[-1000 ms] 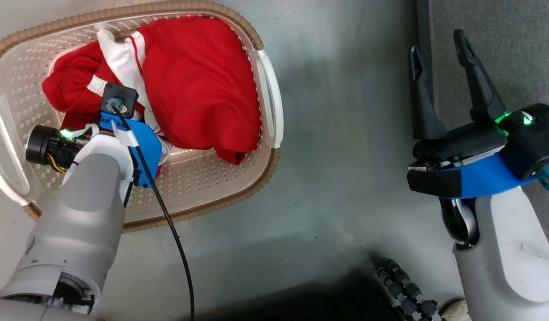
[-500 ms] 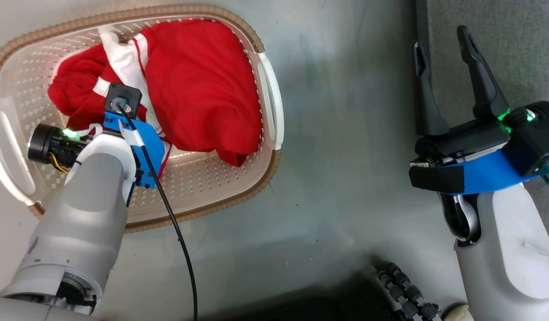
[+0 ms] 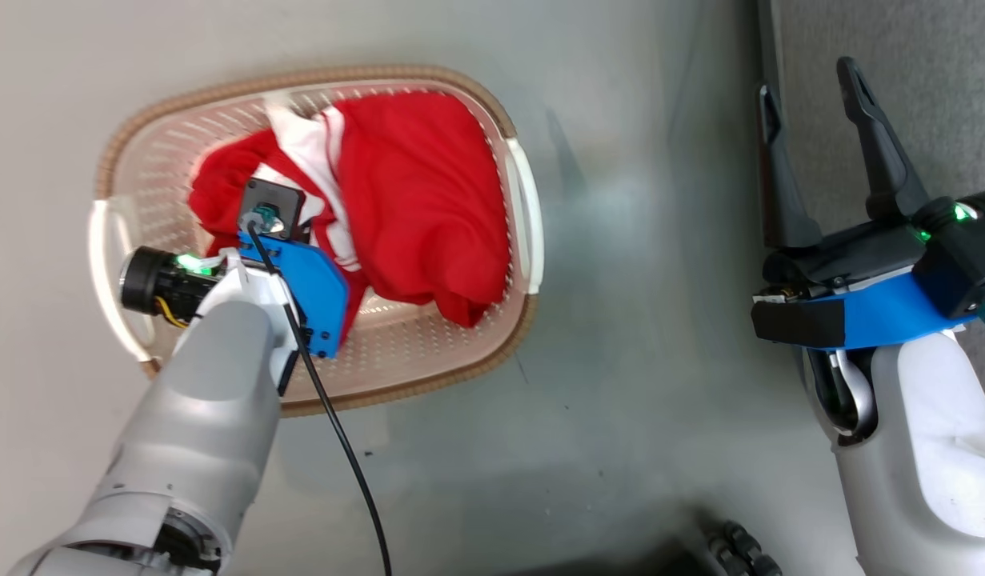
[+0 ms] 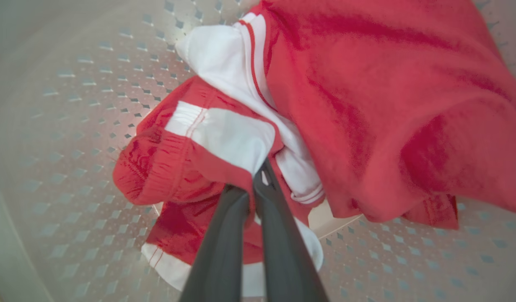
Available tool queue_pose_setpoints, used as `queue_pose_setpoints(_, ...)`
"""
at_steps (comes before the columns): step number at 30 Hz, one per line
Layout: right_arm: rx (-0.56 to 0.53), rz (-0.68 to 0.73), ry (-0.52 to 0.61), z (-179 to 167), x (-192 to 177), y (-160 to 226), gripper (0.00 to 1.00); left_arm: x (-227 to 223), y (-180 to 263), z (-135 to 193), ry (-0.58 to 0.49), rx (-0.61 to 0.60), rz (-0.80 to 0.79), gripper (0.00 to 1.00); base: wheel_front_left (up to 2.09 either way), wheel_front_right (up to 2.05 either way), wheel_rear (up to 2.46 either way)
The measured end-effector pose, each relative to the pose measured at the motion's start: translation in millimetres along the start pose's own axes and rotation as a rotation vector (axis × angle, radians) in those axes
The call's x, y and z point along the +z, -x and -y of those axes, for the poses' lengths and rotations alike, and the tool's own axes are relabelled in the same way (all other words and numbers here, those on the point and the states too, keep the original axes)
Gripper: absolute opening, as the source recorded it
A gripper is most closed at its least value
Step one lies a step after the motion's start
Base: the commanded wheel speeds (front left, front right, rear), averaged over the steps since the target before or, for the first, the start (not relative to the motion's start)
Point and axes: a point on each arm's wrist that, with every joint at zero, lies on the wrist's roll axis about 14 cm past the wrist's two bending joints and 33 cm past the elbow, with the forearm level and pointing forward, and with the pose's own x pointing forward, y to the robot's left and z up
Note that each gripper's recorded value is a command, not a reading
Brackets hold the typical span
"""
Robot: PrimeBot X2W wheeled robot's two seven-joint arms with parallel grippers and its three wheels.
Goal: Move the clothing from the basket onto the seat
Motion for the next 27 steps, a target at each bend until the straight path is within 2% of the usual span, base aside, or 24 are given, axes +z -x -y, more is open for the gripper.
queue_pose_setpoints(11, 0.028, 0.072, 0.000, -12, 45, 14, 1.00, 46, 63, -2, 0.014, 0.021, 0.231, 0.00, 0.00, 0.00, 0.00)
queue_pose_setpoints(27, 0.056, 0.171, 0.009, -29, 104, 59, 1.00, 116, 168, 21, 0.056, 0.009, 0.602, 0.00, 0.00, 0.00, 0.00)
